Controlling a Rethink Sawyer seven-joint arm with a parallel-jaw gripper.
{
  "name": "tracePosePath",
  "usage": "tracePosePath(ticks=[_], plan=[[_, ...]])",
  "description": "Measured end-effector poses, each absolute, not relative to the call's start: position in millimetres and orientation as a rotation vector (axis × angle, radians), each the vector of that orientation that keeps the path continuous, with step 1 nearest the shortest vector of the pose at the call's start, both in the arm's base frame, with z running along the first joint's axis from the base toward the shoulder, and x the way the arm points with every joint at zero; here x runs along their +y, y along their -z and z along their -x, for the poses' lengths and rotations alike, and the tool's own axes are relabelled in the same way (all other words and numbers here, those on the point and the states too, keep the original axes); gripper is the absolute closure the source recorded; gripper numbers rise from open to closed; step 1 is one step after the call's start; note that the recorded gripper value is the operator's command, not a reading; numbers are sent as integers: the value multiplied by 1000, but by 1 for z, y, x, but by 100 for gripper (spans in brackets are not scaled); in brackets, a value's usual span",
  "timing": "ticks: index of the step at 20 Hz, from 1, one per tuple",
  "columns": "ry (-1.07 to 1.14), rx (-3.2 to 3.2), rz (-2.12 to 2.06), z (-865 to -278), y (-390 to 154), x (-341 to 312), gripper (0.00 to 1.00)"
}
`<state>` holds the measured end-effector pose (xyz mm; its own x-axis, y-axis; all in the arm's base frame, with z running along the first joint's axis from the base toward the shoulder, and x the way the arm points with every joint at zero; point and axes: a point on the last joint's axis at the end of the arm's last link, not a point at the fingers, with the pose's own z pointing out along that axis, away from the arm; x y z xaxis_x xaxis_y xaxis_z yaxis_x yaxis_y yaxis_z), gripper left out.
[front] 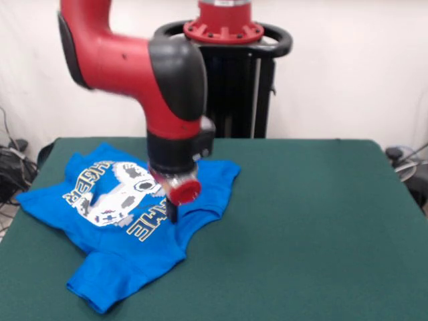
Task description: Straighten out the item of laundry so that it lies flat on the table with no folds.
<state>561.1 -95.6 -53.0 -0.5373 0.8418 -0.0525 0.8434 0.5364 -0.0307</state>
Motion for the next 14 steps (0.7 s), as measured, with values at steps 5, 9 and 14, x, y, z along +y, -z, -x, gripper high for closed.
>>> tracePosePath(ticks=[5,9,14], plan=[[170,2753,-1419,-566,59,-88,100],[278,2788,-1338,-571,60,-80,100],[255,2800,-1392,-574,60,-85,100]])
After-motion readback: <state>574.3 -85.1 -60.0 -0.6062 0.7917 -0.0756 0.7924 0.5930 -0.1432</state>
